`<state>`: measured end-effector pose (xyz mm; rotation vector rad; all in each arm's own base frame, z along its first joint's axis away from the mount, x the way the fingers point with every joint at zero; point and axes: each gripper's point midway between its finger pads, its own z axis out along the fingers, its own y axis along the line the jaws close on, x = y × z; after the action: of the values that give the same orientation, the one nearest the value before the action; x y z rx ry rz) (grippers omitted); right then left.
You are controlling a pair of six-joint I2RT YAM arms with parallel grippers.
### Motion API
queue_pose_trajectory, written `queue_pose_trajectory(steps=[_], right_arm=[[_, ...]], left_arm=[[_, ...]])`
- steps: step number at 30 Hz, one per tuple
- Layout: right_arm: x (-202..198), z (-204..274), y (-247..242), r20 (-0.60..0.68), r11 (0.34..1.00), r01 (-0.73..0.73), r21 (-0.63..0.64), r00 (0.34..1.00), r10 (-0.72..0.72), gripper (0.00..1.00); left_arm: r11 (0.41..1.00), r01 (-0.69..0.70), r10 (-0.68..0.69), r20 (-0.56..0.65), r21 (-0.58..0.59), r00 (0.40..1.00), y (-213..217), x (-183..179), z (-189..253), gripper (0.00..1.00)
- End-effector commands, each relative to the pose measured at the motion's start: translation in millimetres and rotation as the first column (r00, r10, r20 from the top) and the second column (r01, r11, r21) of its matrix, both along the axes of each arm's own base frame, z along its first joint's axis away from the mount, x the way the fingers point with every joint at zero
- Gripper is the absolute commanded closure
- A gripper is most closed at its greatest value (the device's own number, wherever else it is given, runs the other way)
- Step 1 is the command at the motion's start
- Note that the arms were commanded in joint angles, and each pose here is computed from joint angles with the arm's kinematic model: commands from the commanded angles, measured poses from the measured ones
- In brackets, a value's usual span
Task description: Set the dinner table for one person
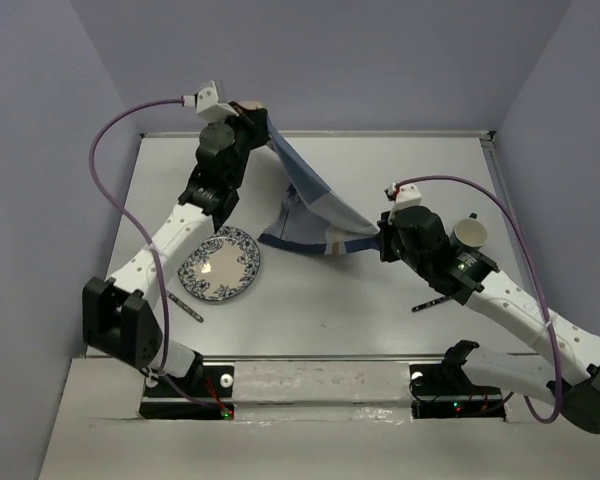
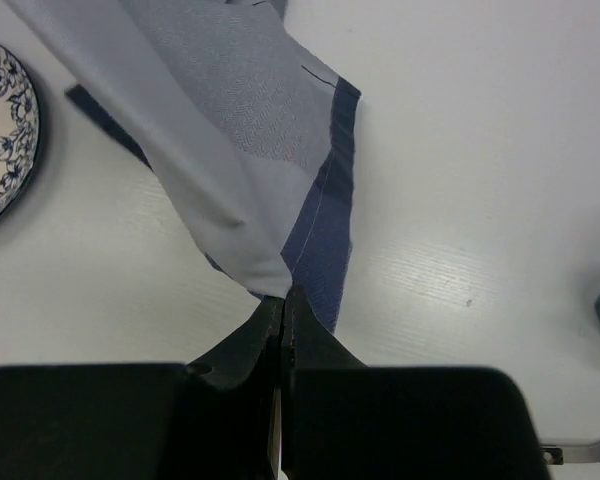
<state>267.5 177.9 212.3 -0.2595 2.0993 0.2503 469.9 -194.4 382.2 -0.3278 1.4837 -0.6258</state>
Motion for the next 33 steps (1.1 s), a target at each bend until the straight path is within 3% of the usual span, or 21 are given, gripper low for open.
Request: queue_pose_trajectory(steps=[1, 6, 11, 13, 14, 15, 16, 17, 19, 20, 21, 22, 24, 25, 26, 27, 28, 31, 32, 33], right_arm=[[8.9, 40.9, -12.2, 0.133, 0.998, 0.053, 0.027, 0.990, -0.056, 1.00], [13.7, 49.5, -19.9, 0.160, 0.995, 0.093, 0.029, 0.982, -0.097, 1.00], [50.1, 72.5, -16.5, 0.215, 0.991, 0.125, 0.047, 0.968, -0.132, 1.00], [85.8, 81.5, -26.5, 0.262, 0.982, 0.183, 0.052, 0.946, -0.191, 1.00], [99.6, 86.0, -34.1, 0.280, 0.979, 0.199, 0.045, 0.938, -0.204, 1.00], [119.1, 97.3, -37.6, 0.296, 0.975, 0.213, 0.066, 0.929, -0.223, 1.00], [142.3, 116.2, -56.4, 0.354, 0.967, 0.231, 0.107, 0.900, -0.254, 1.00], [157.4, 123.7, -64.7, 0.377, 0.963, 0.238, 0.124, 0.887, -0.268, 1.00], [200.2, 146.3, -60.5, 0.415, 0.970, 0.200, 0.141, 0.877, -0.241, 1.00], [216.4, 155.0, -63.3, 0.441, 0.974, 0.204, 0.101, 0.868, -0.228, 1.00], [232.1, 164.7, -65.9, 0.463, 0.973, 0.214, 0.084, 0.857, -0.228, 1.00], [242.6, 215.8, -64.8, 0.549, 0.975, 0.206, 0.086, 0.807, -0.219, 1.00], [274.7, 220.7, -63.8, 0.569, 0.971, 0.238, 0.007, 0.798, -0.199, 1.00], [273.2, 265.5, -67.7, 0.637, 0.967, 0.251, 0.033, 0.741, -0.214, 1.00], [280.6, 269.8, -65.0, 0.650, 0.969, 0.247, 0.020, 0.733, -0.200, 1.00], [279.6, 281.7, -65.5, 0.675, 0.970, 0.245, -0.003, 0.716, -0.179, 1.00], [278.1, 291.5, -65.4, 0.693, 0.970, 0.241, -0.012, 0.701, -0.166, 1.00], [261.9, 289.5, -67.0, 0.702, 0.974, 0.222, -0.051, 0.701, -0.123, 1.00], [263.8, 236.1, -64.3, 0.634, 0.973, 0.202, -0.113, 0.769, -0.086, 1.00], [240.5, 241.1, -68.7, 0.642, 0.977, 0.190, -0.097, 0.762, -0.085, 1.00]], left_arm=[[0.999, -0.041, 0.042, -0.167, 0.013, 0.985, 32.3, -6.4, -107.1, 1.00], [0.994, -0.058, 0.041, -0.174, -0.089, 0.984, 64.6, -22.4, -135.7, 1.00], [0.993, -0.086, 0.076, -0.128, -0.076, 0.989, 76.3, -11.8, -109.0, 1.00], [0.993, -0.102, 0.097, -0.074, -0.065, 0.993, 79.1, 2.2, -76.4, 1.00], [0.993, -0.105, 0.100, -0.102, -0.045, 0.990, 78.4, 13.4, -84.7, 1.00], [0.994, -0.110, 0.108, -0.045, -0.031, 0.993, 79.7, 25.3, -52.8, 1.00], [0.992, -0.123, 0.123, -0.096, 0.009, 0.988, 78.8, 40.4, -67.8, 1.00], [0.992, -0.126, 0.126, -0.033, 0.003, 0.991, 77.9, 53.4, -28.1, 1.00], [0.992, -0.125, 0.125, -0.019, 0.025, 0.992, 79.5, 72.6, -12.4, 1.00], [0.993, -0.107, 0.110, -0.067, 0.045, 0.992, 76.0, 88.6, -29.1, 1.00], [0.994, -0.106, 0.106, 0.008, 0.023, 0.994, 76.4, 96.1, 14.1, 1.00], [0.994, -0.109, 0.108, 0.032, 0.023, 0.994, 80.3, 103.8, 28.5, 1.00], [0.997, -0.081, 0.078, 0.101, 0.021, 0.992, 76.6, 115.7, 70.3, 1.00], [0.996, -0.082, 0.076, 0.136, 0.040, 0.988, 77.1, 117.4, 86.9, 1.00], [0.995, -0.085, 0.078, 0.118, 0.058, 0.990, 77.1, 124.8, 83.9, 1.00], [0.995, -0.082, 0.072, 0.185, 0.048, 0.980, 76.5, 117.1, 118.6, 1.00], [0.995, -0.080, 0.069, 0.181, 0.057, 0.981, 76.1, 117.5, 120.8, 1.00], [0.994, -0.075, 0.063, 0.156, 0.077, 0.986, 76.7, 111.0, 113.1, 1.00], [0.996, -0.075, 0.061, 0.214, 0.057, 0.975, 78.1, 93.1, 133.6, 1.00], [0.995, -0.066, 0.056, 0.121, 0.076, 0.991, 75.6, 100.1, 78.0, 1.00]])
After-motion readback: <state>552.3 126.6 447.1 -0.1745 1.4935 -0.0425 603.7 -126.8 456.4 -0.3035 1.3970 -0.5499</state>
